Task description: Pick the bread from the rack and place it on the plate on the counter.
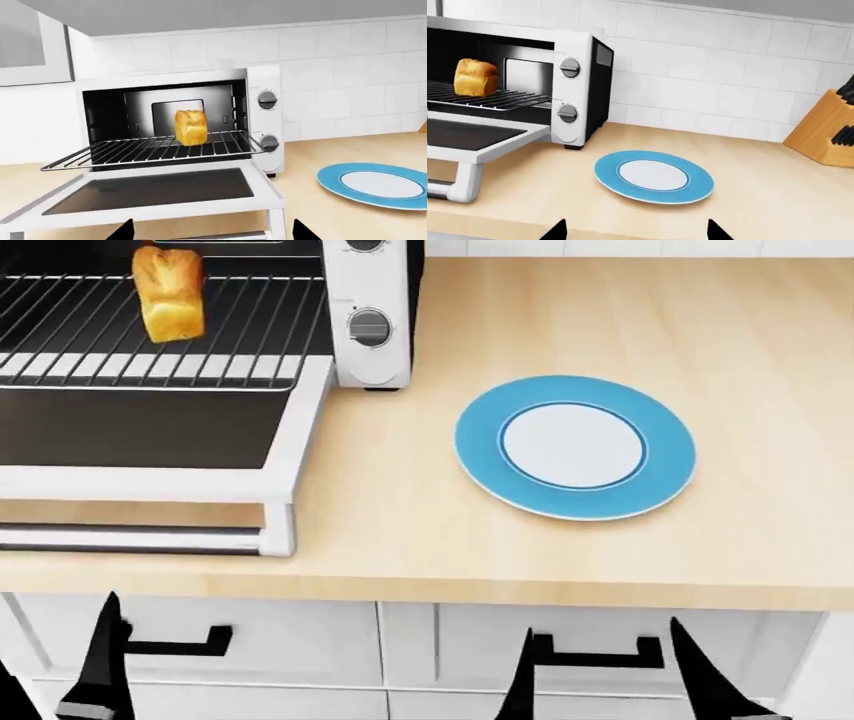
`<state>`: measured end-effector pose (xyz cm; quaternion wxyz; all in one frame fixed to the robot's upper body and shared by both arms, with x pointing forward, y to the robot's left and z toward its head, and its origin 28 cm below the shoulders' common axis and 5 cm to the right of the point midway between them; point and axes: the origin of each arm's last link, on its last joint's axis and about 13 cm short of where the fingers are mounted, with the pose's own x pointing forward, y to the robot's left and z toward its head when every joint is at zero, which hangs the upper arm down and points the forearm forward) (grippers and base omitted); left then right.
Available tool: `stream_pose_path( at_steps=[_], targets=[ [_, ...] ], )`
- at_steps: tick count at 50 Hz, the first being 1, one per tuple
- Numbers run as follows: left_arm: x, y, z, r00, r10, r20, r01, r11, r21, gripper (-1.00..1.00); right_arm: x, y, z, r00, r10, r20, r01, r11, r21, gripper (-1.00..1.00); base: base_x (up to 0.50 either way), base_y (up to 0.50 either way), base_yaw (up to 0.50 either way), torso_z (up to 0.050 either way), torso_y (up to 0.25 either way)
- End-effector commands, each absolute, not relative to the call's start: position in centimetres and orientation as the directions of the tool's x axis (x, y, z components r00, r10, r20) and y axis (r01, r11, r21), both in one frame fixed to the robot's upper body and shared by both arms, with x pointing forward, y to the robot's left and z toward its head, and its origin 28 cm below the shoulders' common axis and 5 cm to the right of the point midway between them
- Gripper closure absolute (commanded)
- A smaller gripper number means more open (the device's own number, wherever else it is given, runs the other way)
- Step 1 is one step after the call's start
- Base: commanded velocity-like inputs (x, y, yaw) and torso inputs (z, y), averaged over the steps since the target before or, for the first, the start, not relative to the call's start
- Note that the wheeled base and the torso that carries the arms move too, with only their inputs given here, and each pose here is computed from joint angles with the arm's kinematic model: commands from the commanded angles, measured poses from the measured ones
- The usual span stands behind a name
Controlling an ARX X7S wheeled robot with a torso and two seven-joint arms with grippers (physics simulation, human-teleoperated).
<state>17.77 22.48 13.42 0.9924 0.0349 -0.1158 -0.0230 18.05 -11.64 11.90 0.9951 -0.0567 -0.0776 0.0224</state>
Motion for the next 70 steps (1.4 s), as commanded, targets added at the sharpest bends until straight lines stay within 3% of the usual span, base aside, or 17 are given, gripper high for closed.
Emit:
stream_pose_path(
  at_steps=[1,29,44,70],
  targets=[
    [16.0,23.0,17.3,0.959,-0.084,0.270,0.052,0.991,0.123,-1.00,16.0,-12.4,16.3,0.971,0.055,0.231,-0.013,0.983,-0.182,-1.00,0.00,0.50,0.00,0.050,0.041],
    [15.4,23.6,19.3,0.948,-0.073,0.309,0.026,0.988,0.154,-1.00,15.0,-11.9,18.1,0.954,0.056,0.293,0.001,0.982,-0.191,-1.00,0.00,0.49,0.00,0.050,0.040],
    [14.6,24.5,22.0,0.930,-0.053,0.364,-0.011,0.985,0.171,-1.00,13.4,-11.4,21.7,0.900,0.088,0.428,0.001,0.979,-0.203,-1.00,0.09,0.01,0.00,0.050,0.040],
    [13.9,24.1,22.4,0.926,-0.069,0.372,-0.005,0.981,0.193,-1.00,12.8,-11.1,22.6,0.891,0.089,0.446,0.004,0.979,-0.203,-1.00,0.26,0.00,0.00,0.050,0.040]
  ],
)
